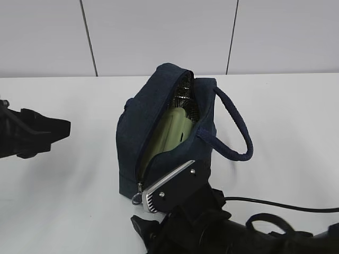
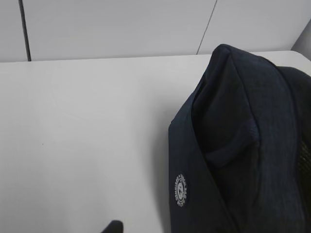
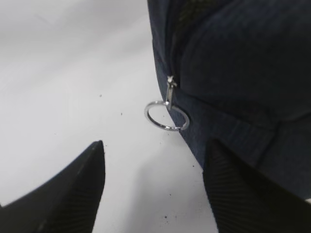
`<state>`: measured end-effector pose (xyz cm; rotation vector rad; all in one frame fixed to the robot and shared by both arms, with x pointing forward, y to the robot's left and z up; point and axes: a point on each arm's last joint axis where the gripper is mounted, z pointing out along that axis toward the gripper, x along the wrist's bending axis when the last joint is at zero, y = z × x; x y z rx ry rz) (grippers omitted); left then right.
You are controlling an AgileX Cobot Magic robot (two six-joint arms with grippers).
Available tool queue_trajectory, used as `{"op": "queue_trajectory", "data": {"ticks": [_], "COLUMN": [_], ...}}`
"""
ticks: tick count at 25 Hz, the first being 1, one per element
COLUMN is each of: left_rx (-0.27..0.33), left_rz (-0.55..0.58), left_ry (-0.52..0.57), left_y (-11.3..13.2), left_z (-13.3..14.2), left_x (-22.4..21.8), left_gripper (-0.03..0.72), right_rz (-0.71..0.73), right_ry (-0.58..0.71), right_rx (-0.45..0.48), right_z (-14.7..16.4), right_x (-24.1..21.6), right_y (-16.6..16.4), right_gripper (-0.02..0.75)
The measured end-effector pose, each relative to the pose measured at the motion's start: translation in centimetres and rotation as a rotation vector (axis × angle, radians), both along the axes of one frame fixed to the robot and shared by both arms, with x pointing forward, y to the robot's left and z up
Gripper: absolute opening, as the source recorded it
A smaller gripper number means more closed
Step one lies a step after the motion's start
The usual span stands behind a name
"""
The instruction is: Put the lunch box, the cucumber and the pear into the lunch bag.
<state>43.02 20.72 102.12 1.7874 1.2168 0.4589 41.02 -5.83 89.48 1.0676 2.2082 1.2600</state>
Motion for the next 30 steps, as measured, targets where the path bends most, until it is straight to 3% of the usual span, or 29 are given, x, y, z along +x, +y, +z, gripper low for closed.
{"op": "queue_trajectory", "data": {"ticks": [5,25,30], "left_rx": [-0.007,-0.020,-0.021], "left_rz": [0.005,0.012,0.013], "left_ry": [0.002,0.008,0.008], "left_y": [0.0,0.0,0.0], "left_z": [0.0,0.0,0.0], "left_x": [0.0,0.0,0.0], "left_gripper": [0.330,0.316,0.316], "right_rz": [0.005,-0.040,-0.068], "right_ry": [-0.006,-0.027,-0.022], "right_rx": [-0.001,0.040,0.047], "right_z": [-1.7,-2.7,-2.7], "right_x": [0.4,2.1,2.1], "right_y": [0.7,2.8,2.7], "right_gripper": [0.492,0.486,0.368]}}
